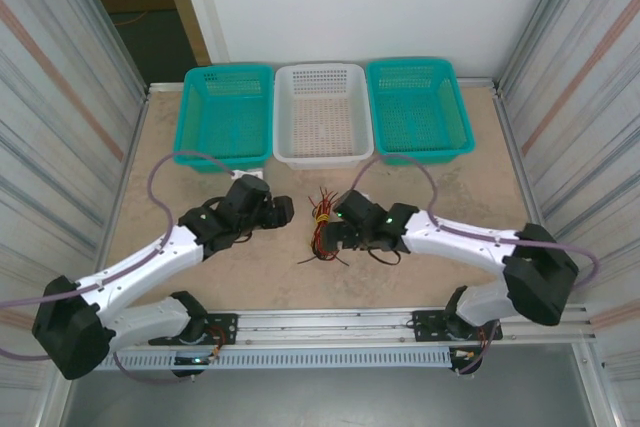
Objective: Untangle the cables
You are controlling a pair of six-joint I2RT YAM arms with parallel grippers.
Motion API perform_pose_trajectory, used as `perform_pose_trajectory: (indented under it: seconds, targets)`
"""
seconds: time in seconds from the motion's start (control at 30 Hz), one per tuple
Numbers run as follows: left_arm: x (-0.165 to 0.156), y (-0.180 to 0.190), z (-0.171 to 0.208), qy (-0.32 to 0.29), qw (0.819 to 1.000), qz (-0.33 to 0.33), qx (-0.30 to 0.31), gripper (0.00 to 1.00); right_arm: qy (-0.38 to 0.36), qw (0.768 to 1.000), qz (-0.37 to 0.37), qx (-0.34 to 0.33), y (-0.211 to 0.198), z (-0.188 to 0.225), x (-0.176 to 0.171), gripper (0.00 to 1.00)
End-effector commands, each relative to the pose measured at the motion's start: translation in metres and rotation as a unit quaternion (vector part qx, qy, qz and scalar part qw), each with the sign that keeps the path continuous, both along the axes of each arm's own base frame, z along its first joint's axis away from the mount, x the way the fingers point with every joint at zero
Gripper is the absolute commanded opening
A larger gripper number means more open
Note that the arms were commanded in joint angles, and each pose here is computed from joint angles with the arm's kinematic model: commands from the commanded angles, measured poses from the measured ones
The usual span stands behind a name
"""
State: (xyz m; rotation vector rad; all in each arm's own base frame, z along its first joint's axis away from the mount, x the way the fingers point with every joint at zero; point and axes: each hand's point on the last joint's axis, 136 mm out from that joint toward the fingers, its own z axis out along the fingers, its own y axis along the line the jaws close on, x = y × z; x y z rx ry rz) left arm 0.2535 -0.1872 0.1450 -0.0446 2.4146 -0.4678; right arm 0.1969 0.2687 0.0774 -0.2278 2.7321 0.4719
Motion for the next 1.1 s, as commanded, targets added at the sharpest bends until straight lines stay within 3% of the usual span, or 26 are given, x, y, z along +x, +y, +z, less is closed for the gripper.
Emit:
perform_pose_trajectory:
  seconds: [0.0,0.2,0.37,0.53,0.73,1.07]
  targets:
    - [0.000,-0.003,0.009,-0.005,1.000,0.009,-0.028,0.80,0.010,0.997,0.049,0.055,0.041,0.007,0.002,0.97]
    - [-0.009,-0.006,0.007,0.007,0.998,0.011,-0.061,0.83,0.028,0.998,0.052,0.026,0.050,-0.022,0.009,0.79]
    - [-0.008,-0.007,0.005,0.023,0.997,0.017,-0.078,0.84,0.013,0.998,0.051,0.026,0.045,-0.019,0.009,0.47]
    - [0.003,-0.007,0.011,0.068,0.986,0.033,-0.150,0.81,-0.028,0.996,0.077,0.019,0.030,0.003,0.007,0.17]
    - [0.004,-0.027,0.045,0.066,0.976,-0.033,-0.204,0.82,-0.076,0.979,0.181,0.050,0.027,0.056,-0.013,0.11]
    - [-0.004,-0.063,0.080,0.102,0.941,-0.152,-0.285,0.94,-0.047,0.949,0.303,0.072,0.031,0.101,-0.053,0.11]
